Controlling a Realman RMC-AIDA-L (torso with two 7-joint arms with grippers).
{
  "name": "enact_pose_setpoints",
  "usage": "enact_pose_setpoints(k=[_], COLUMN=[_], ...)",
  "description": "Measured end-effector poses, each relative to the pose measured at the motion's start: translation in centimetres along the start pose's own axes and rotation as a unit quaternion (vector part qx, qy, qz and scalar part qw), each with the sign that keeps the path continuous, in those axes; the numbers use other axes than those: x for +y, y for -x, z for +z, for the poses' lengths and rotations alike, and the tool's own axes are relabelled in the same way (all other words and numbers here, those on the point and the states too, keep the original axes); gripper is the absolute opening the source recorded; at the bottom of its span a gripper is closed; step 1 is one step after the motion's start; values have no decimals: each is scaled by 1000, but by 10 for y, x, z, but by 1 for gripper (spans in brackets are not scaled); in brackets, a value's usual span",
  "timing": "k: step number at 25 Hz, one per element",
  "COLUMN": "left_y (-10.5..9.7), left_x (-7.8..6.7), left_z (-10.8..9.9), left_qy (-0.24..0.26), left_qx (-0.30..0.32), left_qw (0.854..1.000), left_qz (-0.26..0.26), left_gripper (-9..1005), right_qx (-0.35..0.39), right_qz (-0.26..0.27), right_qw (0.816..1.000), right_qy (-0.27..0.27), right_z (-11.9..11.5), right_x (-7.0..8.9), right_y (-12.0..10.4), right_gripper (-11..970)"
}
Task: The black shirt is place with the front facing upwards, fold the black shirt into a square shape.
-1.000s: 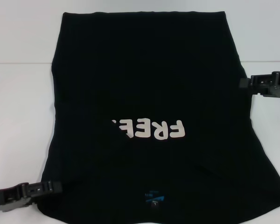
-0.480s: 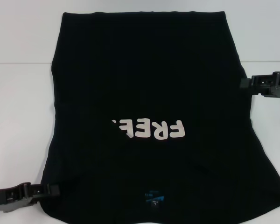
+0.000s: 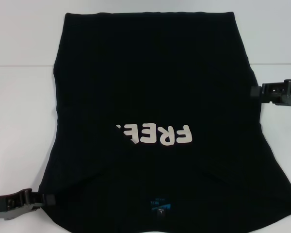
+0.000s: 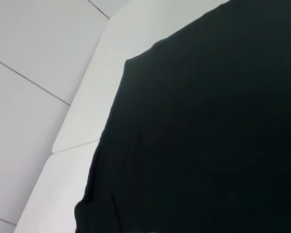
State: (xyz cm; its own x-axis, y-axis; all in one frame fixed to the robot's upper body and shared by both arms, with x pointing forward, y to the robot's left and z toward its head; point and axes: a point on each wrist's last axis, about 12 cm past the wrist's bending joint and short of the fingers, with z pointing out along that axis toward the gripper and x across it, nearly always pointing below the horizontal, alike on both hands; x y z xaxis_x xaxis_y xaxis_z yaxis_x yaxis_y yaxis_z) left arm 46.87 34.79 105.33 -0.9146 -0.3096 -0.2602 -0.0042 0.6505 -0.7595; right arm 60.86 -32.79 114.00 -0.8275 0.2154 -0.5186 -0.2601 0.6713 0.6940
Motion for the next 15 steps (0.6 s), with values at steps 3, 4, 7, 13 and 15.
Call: enact_pose_setpoints(k=[3,4,7,13,15], left_y=[0,1,2,8,12], left_x=[-1,-2,-4,-13,-15], left_z=[-1,-1,-2,0,0], left_qy=[-5,-7,-16,-41,-43], left_qx=[1,1,-1,0,-3], left_qw=[1000,1000,1000,999,998], left_qz=[6,8,18,34,39], left_gripper=[21,21,21,21,21], right_qx=[10,12,25,90,121], right_qz=[0,0,-2,-2,-2], right_qw=[1000,1000,1000,996,992], right_qy=[-3,-4,1,-18,-42], right_z=[-2,-4,-12,-35,-42], right_x=[-2,-3,-6,-15,-19], right_y=[-4,-4,-9,-20,-24], right_gripper=[491,491,492,492,492])
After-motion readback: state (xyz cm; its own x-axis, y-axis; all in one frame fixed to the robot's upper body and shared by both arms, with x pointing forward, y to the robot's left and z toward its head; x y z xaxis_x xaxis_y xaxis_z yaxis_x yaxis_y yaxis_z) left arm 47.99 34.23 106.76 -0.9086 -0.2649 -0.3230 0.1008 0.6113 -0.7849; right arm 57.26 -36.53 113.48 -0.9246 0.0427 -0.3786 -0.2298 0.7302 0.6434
